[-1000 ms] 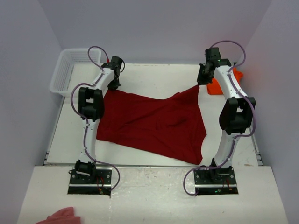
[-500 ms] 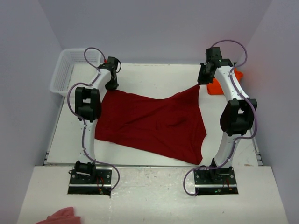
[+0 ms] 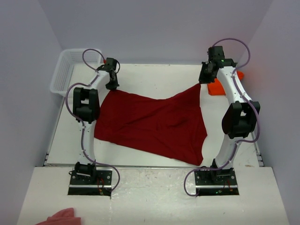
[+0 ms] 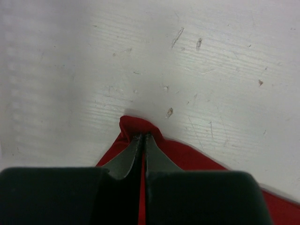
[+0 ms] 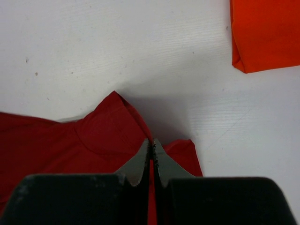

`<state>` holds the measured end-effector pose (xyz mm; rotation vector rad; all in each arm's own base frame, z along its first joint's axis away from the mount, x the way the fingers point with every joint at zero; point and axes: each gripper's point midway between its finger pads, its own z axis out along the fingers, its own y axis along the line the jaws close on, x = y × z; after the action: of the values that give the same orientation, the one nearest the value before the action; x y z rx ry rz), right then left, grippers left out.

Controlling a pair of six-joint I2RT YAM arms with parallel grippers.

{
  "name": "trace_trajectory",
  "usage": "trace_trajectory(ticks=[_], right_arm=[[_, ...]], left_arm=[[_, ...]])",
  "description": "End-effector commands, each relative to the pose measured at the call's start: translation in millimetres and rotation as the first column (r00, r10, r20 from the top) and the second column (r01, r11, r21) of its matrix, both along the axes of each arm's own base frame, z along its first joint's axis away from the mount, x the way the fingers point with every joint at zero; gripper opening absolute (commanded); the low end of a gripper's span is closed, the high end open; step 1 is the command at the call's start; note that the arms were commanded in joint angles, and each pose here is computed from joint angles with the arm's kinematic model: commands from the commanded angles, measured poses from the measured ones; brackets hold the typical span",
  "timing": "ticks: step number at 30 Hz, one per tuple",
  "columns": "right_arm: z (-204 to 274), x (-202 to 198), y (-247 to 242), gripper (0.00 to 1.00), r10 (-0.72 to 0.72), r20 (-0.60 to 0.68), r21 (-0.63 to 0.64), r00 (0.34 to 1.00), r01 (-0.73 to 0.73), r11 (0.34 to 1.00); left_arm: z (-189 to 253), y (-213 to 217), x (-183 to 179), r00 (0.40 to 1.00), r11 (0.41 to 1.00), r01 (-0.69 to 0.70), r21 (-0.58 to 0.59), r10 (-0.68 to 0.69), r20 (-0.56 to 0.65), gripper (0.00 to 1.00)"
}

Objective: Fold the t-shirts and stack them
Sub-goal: Grap the side of the flattened tshirt furthest away from the robot with both arms

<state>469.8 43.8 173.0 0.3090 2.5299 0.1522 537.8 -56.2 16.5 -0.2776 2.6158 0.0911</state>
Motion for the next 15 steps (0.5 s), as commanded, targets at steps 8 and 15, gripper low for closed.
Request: trace_trajectory(ticks=[8,15], right_arm=[[17,19,11,0.00,0.066,0.087,0.041,0.994,-0.070,0.997],[39,47,18,0.00,0.107,0.152,0.048,0.983,-0.116,0.992]], left_arm=[[-26,-6,-41,0.988,1.000,-0.027,-0.006,0.026,-0.151,0.00],[10,10,-52,0.986,0.994,-0.097,0.057,0.104,-0.128,0.00]])
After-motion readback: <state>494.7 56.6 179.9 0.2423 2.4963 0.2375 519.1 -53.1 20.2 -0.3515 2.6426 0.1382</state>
